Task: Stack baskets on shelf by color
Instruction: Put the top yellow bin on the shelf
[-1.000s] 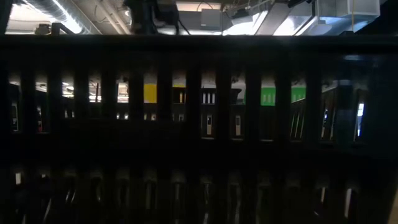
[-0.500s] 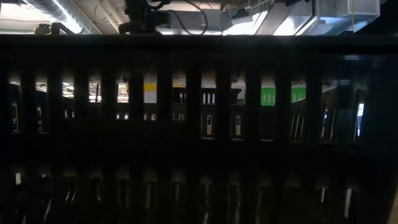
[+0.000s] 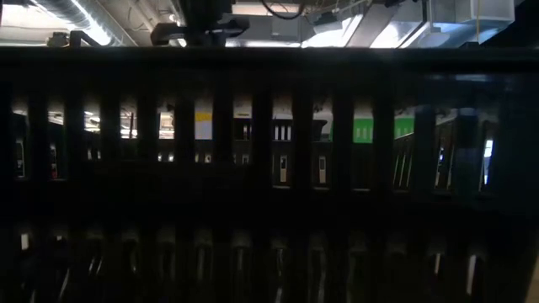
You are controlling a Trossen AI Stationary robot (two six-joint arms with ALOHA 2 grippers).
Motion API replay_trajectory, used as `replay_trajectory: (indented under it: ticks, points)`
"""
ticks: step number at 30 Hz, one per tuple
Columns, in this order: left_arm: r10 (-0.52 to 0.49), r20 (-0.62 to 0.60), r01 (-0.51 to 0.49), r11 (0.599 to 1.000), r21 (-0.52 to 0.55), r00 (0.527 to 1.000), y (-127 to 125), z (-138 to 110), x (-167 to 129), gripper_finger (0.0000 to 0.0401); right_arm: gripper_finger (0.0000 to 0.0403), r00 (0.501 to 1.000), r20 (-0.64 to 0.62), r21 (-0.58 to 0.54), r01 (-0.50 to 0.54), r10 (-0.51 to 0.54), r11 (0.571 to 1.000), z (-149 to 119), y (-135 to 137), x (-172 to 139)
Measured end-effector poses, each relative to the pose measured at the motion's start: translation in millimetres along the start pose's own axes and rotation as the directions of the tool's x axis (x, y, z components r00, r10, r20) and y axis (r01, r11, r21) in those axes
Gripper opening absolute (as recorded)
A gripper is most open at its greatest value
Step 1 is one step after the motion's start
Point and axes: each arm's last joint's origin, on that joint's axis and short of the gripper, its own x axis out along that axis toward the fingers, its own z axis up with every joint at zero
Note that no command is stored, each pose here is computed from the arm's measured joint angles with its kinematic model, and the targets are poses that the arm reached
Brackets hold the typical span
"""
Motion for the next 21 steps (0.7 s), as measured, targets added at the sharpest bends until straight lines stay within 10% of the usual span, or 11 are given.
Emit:
replay_trajectory:
  ticks: [7, 21]
  points:
    - [-0.018, 0.058, 0.003, 0.967, 0.253, 0.998, -13.0, 31.3, -7.3, 0.0000, 0.0000, 1.000, -0.001, -0.001, 0.000, 0.000, 1.000, -0.1, 0.0, 0.0]
    - [-0.112, 0.177, 0.027, 0.904, 0.426, 0.978, -41.1, 85.4, -13.6, 0.0000, 0.0000, 1.000, -0.001, -0.001, 0.000, 0.000, 1.000, -0.1, 0.0, 0.0]
